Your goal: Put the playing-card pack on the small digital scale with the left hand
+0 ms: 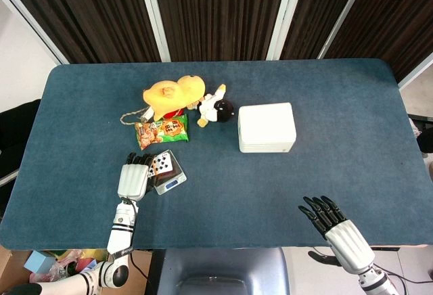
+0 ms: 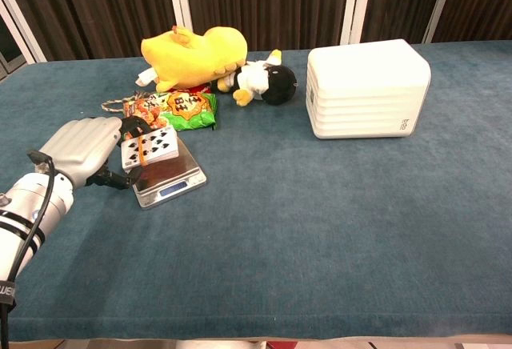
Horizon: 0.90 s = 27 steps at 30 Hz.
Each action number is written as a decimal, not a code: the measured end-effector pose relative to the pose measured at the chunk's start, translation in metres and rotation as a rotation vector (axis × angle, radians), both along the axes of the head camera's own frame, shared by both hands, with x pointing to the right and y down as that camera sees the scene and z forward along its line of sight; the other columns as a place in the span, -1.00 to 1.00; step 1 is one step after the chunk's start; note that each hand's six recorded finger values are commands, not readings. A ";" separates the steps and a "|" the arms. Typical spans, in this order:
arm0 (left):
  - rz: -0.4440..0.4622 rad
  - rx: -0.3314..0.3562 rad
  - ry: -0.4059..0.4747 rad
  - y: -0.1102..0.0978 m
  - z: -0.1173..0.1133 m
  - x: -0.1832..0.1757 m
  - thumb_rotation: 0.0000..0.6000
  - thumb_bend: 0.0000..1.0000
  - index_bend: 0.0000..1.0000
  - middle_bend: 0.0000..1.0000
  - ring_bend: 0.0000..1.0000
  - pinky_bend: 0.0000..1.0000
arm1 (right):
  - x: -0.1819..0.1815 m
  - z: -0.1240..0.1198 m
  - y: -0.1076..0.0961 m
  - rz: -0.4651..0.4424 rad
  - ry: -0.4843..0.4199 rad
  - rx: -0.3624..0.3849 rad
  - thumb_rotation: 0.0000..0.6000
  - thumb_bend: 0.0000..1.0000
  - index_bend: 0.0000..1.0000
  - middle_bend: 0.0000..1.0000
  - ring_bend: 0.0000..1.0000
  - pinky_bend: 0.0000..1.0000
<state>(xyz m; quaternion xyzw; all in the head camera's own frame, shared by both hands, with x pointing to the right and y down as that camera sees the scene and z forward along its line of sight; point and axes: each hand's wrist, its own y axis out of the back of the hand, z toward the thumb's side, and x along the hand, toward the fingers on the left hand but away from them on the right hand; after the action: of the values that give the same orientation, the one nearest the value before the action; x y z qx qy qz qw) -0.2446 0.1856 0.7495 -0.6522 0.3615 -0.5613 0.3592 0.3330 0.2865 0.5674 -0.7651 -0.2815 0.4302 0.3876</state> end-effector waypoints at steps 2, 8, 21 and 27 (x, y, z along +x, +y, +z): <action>-0.003 -0.002 0.029 0.000 -0.002 0.002 1.00 -0.09 -0.24 -0.38 -0.58 -0.78 | 0.000 0.000 0.000 -0.001 0.000 -0.001 1.00 -0.74 -1.00 -1.00 -1.00 -1.00; 0.002 -0.013 0.073 -0.001 -0.005 0.004 1.00 -0.20 -0.49 -0.67 -0.83 -0.83 | -0.001 0.001 0.001 -0.004 0.002 -0.001 1.00 -0.74 -1.00 -1.00 -1.00 -1.00; 0.031 -0.087 0.106 0.005 -0.010 0.007 1.00 -0.27 -0.72 -1.00 -1.00 -0.87 | 0.000 0.000 0.001 -0.015 0.012 0.002 1.00 -0.74 -1.00 -1.00 -1.00 -1.00; 0.046 -0.042 0.150 0.000 -0.033 -0.001 1.00 -0.29 -0.73 -1.00 -1.00 -0.88 | 0.000 0.000 0.001 -0.017 0.019 0.007 1.00 -0.74 -1.00 -1.00 -1.00 -1.00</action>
<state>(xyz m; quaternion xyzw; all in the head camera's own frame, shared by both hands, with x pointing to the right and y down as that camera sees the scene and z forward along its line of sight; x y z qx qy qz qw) -0.2454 0.1854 0.7162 -0.7079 0.3605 -0.5100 0.3299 0.3332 0.2876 0.5678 -0.7621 -0.2728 0.4332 0.3964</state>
